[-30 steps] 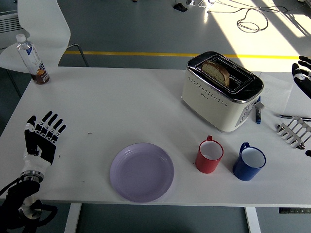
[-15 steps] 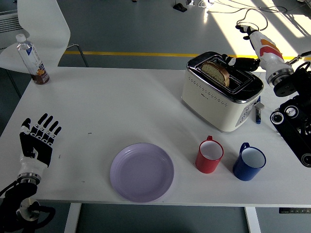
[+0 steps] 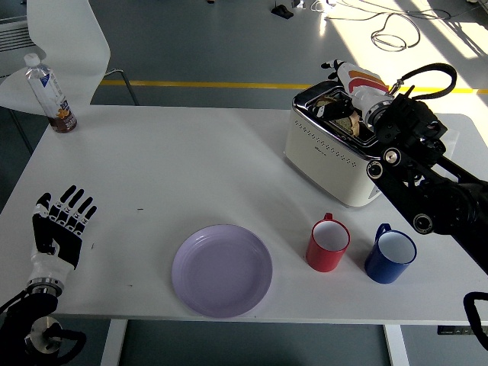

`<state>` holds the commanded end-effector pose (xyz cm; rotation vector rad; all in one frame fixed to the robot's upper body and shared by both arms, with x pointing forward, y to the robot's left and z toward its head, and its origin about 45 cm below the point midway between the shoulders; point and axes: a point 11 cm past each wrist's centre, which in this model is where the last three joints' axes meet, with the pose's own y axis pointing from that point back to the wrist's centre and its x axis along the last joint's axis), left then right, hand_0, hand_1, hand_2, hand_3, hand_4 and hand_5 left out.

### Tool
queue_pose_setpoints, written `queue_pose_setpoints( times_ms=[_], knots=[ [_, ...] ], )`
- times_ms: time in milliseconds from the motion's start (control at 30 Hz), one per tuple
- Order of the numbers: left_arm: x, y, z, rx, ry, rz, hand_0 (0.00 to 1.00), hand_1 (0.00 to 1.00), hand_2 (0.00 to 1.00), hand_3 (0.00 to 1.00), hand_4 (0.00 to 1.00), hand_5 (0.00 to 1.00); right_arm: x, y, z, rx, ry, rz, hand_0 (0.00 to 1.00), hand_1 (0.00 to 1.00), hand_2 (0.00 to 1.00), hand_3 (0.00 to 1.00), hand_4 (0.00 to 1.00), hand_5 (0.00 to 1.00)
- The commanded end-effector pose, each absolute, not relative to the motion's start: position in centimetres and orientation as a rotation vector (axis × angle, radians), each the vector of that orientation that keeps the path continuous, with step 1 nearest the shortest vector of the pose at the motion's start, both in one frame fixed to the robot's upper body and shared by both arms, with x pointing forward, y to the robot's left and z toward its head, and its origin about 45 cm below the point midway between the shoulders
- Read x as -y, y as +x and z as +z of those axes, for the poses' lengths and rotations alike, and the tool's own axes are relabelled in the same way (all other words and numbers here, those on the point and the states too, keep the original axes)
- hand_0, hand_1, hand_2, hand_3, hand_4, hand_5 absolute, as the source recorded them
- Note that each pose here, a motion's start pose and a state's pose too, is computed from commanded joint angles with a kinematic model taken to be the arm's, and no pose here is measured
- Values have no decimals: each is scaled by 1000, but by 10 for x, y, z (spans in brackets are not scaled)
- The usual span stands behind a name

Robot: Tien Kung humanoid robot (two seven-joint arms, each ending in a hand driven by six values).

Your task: Push plate across desktop,pick up the break from the machine,place the break in the plate

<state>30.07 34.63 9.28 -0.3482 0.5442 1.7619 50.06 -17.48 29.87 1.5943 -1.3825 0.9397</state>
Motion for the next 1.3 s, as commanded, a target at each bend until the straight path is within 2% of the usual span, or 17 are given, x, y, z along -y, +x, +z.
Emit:
queue_pose_setpoints(
  times_ms=[500,533,900,933,1100,1133,1300],
  knots=[
    [-345,304,95,-539,-355,1758,801,794,829,741,542,998,175,522,297,1288,1423,952,767,705,686,834,868,330],
    [-345,304,96,-538,-356,1758,801,791,829,741,538,998,175,522,296,1283,1418,950,708,665,646,798,861,324],
    [-344,305,97,-533,-365,1753,801,790,828,740,536,998,195,528,285,1249,1285,934,688,646,628,760,857,320],
    [-344,305,97,-534,-364,1754,799,789,826,740,535,998,196,528,284,1252,1280,929,636,607,591,739,845,315],
    [-345,304,96,-535,-363,1758,799,789,826,740,535,998,200,529,281,1264,1286,913,636,607,591,739,845,315],
    [-345,304,96,-535,-363,1760,799,788,826,739,534,998,199,529,282,1263,1290,914,548,539,529,672,821,306],
    [-347,305,96,-533,-365,1765,799,788,826,739,534,998,195,529,279,1248,1332,901,548,539,529,672,821,306]
  ],
)
